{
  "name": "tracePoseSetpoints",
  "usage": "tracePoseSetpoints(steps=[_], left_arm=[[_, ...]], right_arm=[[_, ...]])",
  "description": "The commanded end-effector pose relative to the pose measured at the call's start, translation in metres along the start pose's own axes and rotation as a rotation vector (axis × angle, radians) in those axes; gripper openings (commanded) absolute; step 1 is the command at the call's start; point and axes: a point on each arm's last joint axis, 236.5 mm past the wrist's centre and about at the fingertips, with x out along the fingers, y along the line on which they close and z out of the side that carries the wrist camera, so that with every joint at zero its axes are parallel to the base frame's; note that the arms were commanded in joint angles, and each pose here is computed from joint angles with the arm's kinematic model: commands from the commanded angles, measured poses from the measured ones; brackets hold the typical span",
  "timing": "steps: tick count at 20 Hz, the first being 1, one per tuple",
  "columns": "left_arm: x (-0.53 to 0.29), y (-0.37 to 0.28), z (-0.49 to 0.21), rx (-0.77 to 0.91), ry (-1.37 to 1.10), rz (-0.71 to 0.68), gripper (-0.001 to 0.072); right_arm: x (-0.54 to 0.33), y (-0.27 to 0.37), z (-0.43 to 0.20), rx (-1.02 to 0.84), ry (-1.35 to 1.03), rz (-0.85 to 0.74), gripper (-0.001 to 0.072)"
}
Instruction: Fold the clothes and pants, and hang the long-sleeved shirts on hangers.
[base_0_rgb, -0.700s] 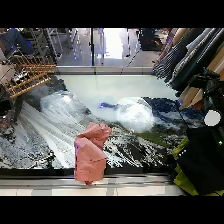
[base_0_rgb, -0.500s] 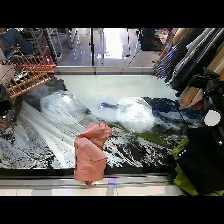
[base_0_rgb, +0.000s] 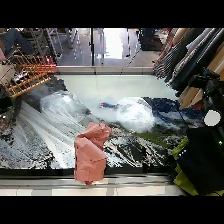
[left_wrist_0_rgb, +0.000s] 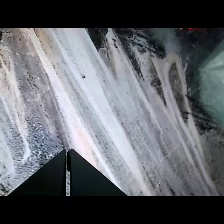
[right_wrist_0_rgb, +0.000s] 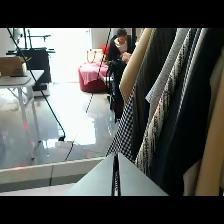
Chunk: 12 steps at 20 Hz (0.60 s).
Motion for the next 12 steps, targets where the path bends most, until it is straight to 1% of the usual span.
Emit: tracePoseSetpoints(steps=[1, 2, 3, 4, 5, 6, 7, 9, 12], left_arm=[[0.006, -0.027, 0.009, -0.12, -0.028, -0.113, 0.0023], [0.003, -0.042, 0.008, -0.047, -0.027, -0.177, 0.0151], [-0.001, -0.06, 0.003, 0.033, -0.011, -0.255, 0.0581], [-0.007, -0.079, -0.01, 0.124, 0.024, -0.34, 0.0678], [-0.016, -0.096, -0.032, 0.216, 0.097, -0.43, 0.0607], [-0.025, -0.106, -0.06, 0.309, 0.195, -0.487, 0.0562], [-0.031, -0.109, -0.088, 0.372, 0.298, -0.509, 0.0559], [-0.04, -0.112, -0.14, 0.419, 0.474, -0.536, 0.0557], [-0.038, -0.119, -0.228, 0.464, 0.626, -0.565, 0.0558]], right_arm=[[0.0, 0.001, -0.001, 0.174, 0.001, -0.004, 0.0011], [0.0, 0.002, 0.0, 0.316, 0.001, -0.005, 0.0011], [-0.004, 0.007, -0.004, 0.446, 0.04, 0.009, 0.0013], [-0.011, 0.018, -0.01, 0.521, 0.109, 0.035, 0.0014], [-0.022, 0.033, -0.023, 0.554, 0.218, 0.073, 0.0016], [-0.032, 0.046, -0.034, 0.562, 0.31, 0.102, 0.0015], [-0.045, 0.059, -0.048, 0.528, 0.406, 0.137, 0.0016], [-0.064, 0.073, -0.064, 0.416, 0.518, 0.201, 0.0051], [-0.067, 0.075, -0.056, 0.431, 0.504, 0.213, 0.0044]])
